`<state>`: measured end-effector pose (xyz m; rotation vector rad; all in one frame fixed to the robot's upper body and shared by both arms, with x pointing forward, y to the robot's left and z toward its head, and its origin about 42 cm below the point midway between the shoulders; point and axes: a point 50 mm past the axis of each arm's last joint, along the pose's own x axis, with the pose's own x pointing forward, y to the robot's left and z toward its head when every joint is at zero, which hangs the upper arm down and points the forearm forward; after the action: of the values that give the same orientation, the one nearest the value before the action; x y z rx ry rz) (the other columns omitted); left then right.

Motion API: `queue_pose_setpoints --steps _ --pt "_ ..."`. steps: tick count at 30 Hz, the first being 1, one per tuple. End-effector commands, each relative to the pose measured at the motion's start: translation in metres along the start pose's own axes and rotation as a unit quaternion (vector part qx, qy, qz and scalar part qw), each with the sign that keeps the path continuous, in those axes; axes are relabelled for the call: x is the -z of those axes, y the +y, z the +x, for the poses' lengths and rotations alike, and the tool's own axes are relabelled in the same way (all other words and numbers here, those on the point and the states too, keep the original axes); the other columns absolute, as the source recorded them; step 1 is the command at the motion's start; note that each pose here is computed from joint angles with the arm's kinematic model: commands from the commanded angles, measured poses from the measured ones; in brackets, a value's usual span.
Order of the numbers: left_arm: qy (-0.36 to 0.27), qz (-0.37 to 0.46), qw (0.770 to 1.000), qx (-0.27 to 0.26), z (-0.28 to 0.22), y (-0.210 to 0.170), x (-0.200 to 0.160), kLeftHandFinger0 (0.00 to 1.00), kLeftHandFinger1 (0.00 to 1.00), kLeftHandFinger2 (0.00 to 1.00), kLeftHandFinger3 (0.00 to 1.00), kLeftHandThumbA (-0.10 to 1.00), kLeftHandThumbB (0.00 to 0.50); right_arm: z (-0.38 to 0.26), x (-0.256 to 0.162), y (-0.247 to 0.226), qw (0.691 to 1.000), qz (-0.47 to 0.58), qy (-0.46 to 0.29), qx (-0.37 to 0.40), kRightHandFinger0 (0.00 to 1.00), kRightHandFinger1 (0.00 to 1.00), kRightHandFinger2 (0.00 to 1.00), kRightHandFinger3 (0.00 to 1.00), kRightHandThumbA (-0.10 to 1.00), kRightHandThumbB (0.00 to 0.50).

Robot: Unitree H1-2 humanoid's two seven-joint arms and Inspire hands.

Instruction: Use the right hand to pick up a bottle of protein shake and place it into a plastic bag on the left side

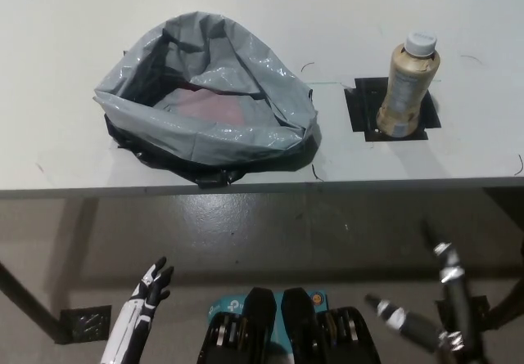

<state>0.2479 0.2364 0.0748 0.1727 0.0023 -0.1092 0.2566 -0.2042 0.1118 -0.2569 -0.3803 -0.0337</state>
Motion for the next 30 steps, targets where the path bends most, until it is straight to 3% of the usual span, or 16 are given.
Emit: queue_pose_setpoints --steps 1,3,8,13,14,19,23,30 --pt "-0.050 -0.008 0.999 0.001 0.005 0.006 -0.016 1.00 1.00 1.00 1.00 1.00 0.103 0.038 -0.051 -0.019 0.988 -0.016 -0.137 0.069 1.00 1.00 1.00 1.00 0.94 0.403" --pt "-0.047 -0.013 0.999 0.000 0.003 0.007 -0.015 1.00 1.00 1.00 1.00 1.00 0.109 0.069 -0.076 -0.034 0.982 -0.019 -0.166 0.087 1.00 1.00 1.00 1.00 0.91 0.396" --pt "-0.049 -0.009 0.999 -0.002 0.003 0.006 -0.014 1.00 1.00 1.00 1.00 1.00 0.118 0.119 -0.089 -0.049 0.977 -0.034 -0.174 0.118 1.00 1.00 1.00 1.00 0.98 0.401" --pt "-0.048 0.001 0.999 0.002 0.001 0.003 -0.012 1.00 1.00 1.00 1.00 1.00 0.137 0.154 -0.081 -0.052 0.985 -0.044 -0.116 0.122 1.00 1.00 1.00 1.00 1.00 0.413" --pt "-0.047 0.003 0.999 0.002 0.000 0.003 -0.012 1.00 1.00 1.00 1.00 1.00 0.136 0.160 -0.078 -0.051 0.985 -0.042 -0.110 0.122 1.00 1.00 1.00 1.00 0.99 0.387" --pt "-0.047 0.005 0.999 0.002 -0.002 0.002 -0.012 1.00 1.00 1.00 1.00 1.00 0.145 0.204 -0.061 -0.053 0.987 -0.039 -0.090 0.125 1.00 1.00 1.00 1.00 0.94 0.353" --pt "-0.052 0.013 0.999 -0.001 -0.001 0.002 -0.012 1.00 1.00 1.00 1.00 1.00 0.138 0.234 -0.053 -0.053 0.990 -0.048 -0.071 0.112 1.00 1.00 1.00 1.00 0.97 0.396" --pt "-0.052 0.021 0.998 0.002 -0.001 0.001 -0.013 1.00 1.00 1.00 1.00 1.00 0.150 0.266 -0.043 -0.044 0.994 -0.055 -0.062 0.077 1.00 1.00 1.00 1.00 0.96 0.382"
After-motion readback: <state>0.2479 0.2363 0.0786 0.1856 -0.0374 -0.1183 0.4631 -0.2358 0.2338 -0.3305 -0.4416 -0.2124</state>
